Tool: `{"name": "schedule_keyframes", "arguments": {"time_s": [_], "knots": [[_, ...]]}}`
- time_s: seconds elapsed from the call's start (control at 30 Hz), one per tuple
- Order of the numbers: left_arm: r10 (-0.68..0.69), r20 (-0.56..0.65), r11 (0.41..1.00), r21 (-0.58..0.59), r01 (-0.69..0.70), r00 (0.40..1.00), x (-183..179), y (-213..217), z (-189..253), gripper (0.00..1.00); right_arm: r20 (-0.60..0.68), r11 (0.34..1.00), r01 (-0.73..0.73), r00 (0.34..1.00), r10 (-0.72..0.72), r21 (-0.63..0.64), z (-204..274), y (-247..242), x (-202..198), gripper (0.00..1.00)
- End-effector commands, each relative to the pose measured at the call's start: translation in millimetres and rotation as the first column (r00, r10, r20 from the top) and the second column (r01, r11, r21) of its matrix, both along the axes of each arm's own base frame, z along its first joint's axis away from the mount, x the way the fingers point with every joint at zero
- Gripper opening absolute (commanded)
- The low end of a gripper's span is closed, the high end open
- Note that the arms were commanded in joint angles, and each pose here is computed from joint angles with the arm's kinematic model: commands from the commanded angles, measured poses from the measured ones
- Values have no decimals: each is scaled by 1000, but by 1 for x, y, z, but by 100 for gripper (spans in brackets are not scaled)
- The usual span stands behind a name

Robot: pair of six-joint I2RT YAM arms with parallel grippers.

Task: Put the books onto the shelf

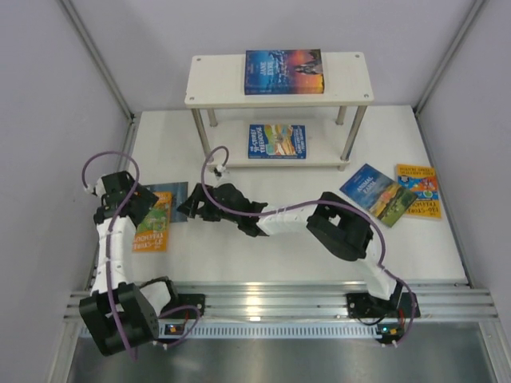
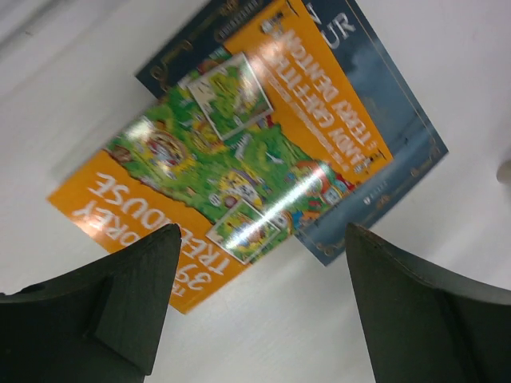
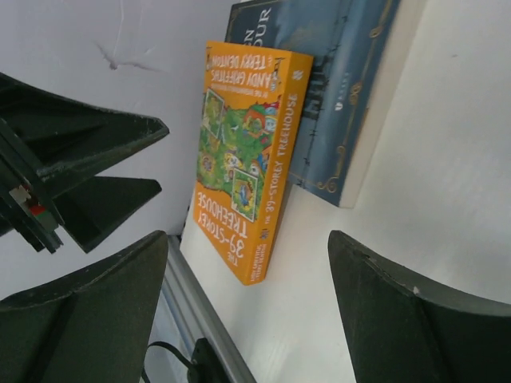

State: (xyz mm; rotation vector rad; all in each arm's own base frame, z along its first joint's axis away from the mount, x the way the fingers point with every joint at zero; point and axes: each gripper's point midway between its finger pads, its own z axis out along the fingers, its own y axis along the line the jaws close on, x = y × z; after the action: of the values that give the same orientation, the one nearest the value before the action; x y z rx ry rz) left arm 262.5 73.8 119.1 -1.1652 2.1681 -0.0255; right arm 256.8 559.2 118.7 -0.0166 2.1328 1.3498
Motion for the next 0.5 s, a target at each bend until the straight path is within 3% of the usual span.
{"name": "schedule_keyframes", "arguments": {"time_s": [0.0, 0.1, 0.23, 0.47], "knots": [[68, 81, 978, 193, -82, 994, 10, 46, 39, 89, 31, 994, -65, 998, 63, 90, 25, 36, -14, 80], [121, -9, 957, 266, -114, 993, -4, 72, 20, 88, -11, 994, -45, 999, 46, 95, 6, 45, -17, 80], [175, -51, 958, 239, -158, 983, -8, 87, -1, 84, -53, 994, -83, 995, 87, 75, -32, 66, -32, 78], [286, -162, 958, 34, -285, 944, -23, 106, -60, 65, -53, 995, -96, 994, 97, 27, -64, 87, -36, 73]]}}
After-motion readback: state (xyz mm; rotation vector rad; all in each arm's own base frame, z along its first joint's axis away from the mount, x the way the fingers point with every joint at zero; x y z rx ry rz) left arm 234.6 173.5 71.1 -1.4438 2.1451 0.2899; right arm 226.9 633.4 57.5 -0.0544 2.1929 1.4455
